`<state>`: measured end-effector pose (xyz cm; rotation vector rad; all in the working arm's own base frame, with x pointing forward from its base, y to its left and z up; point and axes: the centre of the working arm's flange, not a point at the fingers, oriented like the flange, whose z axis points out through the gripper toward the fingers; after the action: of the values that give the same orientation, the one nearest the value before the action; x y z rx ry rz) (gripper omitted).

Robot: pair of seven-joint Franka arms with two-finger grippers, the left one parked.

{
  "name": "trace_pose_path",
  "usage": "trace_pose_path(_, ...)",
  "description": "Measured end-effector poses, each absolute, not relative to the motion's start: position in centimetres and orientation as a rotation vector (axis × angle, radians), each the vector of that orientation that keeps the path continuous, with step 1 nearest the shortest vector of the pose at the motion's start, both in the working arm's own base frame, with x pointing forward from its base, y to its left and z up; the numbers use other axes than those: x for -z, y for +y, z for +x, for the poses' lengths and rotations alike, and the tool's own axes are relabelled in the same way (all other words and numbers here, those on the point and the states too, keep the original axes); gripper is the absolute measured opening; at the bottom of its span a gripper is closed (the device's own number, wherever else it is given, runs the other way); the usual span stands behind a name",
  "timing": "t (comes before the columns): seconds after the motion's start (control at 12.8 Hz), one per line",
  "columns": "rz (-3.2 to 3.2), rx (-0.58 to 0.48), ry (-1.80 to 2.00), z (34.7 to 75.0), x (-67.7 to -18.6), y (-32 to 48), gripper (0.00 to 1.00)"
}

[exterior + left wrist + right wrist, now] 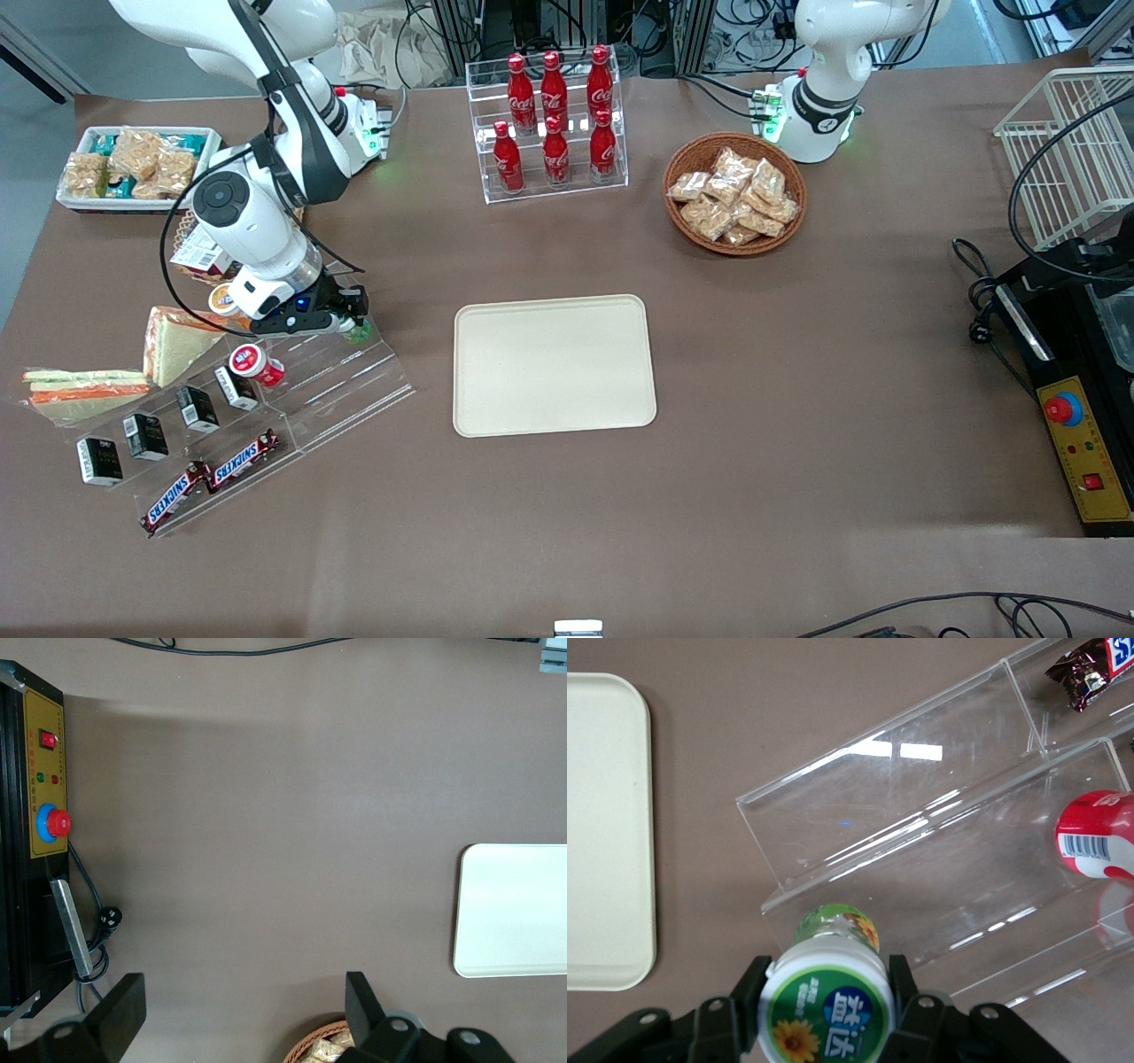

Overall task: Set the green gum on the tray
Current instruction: 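Carry the green gum bottle with the right gripper toward the cream tray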

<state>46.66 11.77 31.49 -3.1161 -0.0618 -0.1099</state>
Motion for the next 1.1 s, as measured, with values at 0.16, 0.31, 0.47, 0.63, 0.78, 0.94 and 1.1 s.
trace_pose_path(0.16, -3.115, 0.117, -0.059, 46.7, -31.7, 11.9, 0.59)
trace_pose_path(0.31, -3.111, 0.133, -0.058, 47.6, -33.1, 12.1, 0.59)
trace_pose_path(0.47, -3.115, 0.108, -0.056, 49.3, -36.3, 12.5, 0.59)
trace_pose_path(0.63, -3.119, 0.078, -0.054, 51.2, -41.6, 12.9, 0.59)
trace_pose_path(0.78, -3.119, 0.074, -0.054, 52.7, -47.9, 13.3, 0.59)
trace_pose_path(0.94, -3.121, 0.061, -0.055, 53.5, -54.2, 13.5, 0.59)
trace_pose_path(1.1, -3.119, 0.042, -0.024, 53.8, -58.6, 14.4, 0.59)
